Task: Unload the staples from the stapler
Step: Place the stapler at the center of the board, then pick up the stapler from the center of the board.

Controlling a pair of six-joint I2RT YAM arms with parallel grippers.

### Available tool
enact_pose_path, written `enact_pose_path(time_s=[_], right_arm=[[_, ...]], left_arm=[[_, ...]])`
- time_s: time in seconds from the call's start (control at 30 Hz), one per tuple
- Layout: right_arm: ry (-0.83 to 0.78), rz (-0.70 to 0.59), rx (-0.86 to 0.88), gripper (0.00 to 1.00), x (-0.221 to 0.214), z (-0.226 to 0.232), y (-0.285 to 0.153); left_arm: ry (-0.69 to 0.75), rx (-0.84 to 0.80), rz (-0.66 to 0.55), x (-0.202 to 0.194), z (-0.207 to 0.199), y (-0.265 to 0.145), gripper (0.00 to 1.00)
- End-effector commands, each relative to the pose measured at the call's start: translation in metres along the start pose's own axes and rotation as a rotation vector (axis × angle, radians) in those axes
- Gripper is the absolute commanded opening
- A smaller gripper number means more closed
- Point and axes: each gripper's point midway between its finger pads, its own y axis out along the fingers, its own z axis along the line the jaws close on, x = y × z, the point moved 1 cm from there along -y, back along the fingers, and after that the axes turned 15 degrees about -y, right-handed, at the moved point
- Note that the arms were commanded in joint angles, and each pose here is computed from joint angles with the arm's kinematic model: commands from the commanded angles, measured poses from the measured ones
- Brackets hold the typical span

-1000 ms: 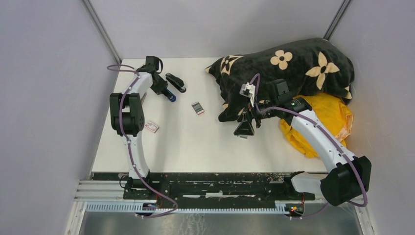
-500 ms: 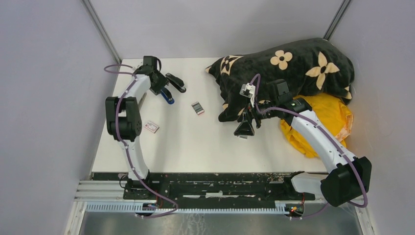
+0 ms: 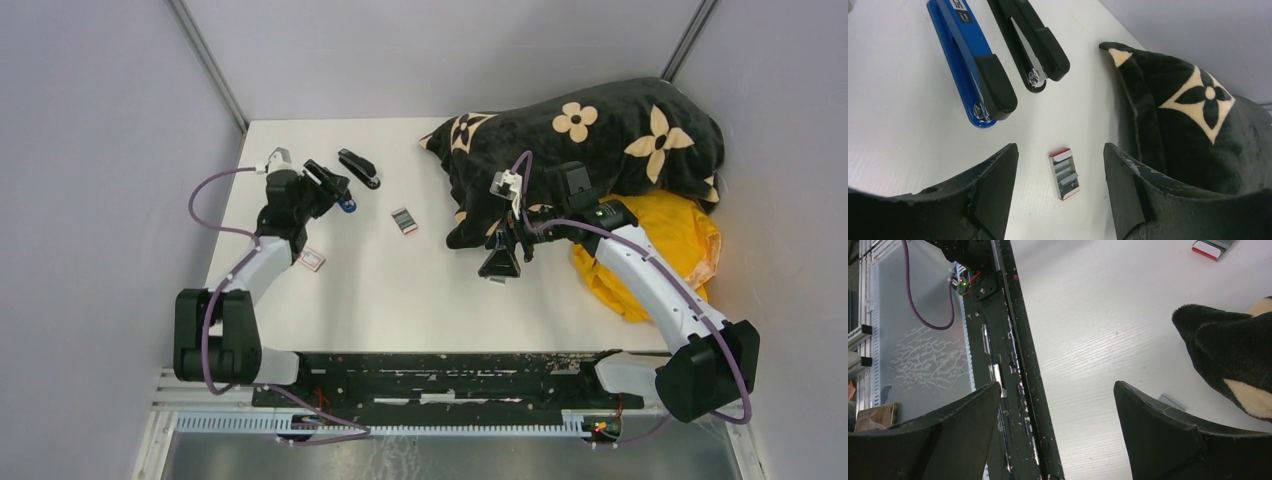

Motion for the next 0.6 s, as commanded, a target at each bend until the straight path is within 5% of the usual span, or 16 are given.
enact_pose_path(time_s=[0.0,0.3,0.57], right_arm=[[-0.051,-0.026,-0.004,0.90,0.008,0.002,-0.004],[-0.044,-0.023,0.005,0.90,0.005,0.001,-0.002],[-0.044,-0.022,0.012,0.90,0.004,0.001,-0.001]], left_arm=[[0.116,-0.195,-0.197,0.031,-0.030,-0.029,0.71],[0.167,-0.123,-0.491,0.064,0.013,-0.062,0.75],[-0.053,-0.086,-0.626,0.103,0.045,-0.069,0.82]])
